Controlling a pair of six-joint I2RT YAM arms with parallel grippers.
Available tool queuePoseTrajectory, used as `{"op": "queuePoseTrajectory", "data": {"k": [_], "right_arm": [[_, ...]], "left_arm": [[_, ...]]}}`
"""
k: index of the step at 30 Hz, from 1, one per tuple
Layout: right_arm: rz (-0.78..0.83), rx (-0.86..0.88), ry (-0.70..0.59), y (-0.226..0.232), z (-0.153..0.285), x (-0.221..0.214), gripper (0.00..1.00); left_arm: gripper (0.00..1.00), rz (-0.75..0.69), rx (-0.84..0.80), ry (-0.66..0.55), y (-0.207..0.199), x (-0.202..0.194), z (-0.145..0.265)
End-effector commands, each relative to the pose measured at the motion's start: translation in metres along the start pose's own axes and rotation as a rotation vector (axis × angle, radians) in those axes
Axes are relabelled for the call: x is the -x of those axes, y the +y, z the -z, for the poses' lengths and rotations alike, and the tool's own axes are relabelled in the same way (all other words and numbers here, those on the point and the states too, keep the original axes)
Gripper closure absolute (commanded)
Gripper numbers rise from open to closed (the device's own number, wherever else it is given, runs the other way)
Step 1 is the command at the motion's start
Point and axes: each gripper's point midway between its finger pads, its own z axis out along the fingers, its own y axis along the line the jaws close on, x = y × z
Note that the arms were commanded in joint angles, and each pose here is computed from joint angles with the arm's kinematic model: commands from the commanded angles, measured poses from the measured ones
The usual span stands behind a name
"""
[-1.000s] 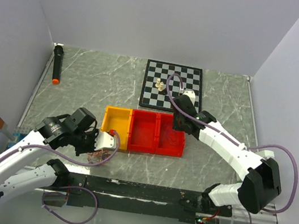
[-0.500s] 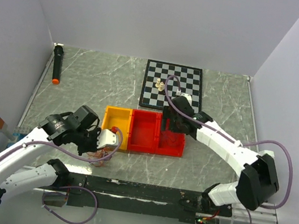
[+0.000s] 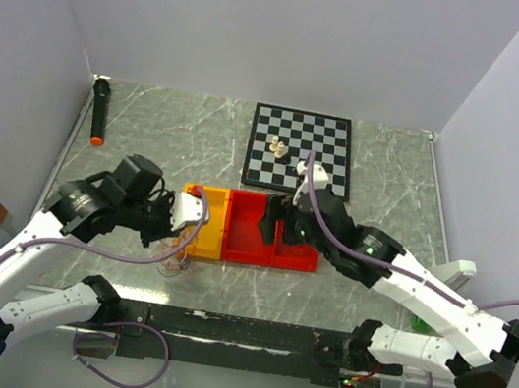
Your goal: Untangle the cables
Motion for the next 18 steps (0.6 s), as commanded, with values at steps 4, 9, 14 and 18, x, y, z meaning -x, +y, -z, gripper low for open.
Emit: {"op": "queuePoseTrajectory", "data": {"k": [4, 9, 14, 18], "right_arm": [[-0.033, 0.176, -0.080, 0.028, 0.024, -0.013, 0.09], [0.008, 0.334, -0.047, 0.060, 0.024, -0.033, 0.08], [0.065, 0.464, -0.023, 0.095, 0.019, -0.044, 0.08], [0.111, 0.534, -0.041, 0.120, 0.021, -0.039, 0.08]], "left_arm": [[0.92, -0.001, -0.057, -0.102, -0.007, 0.047, 0.036], [0.93, -0.022, -0.139, -0.119, -0.021, 0.057, 0.047], [0.93, -0.055, -0.129, -0.157, -0.024, 0.066, 0.063], [0.93, -0.086, -0.146, -0.220, -0.035, 0.072, 0.075]]}}
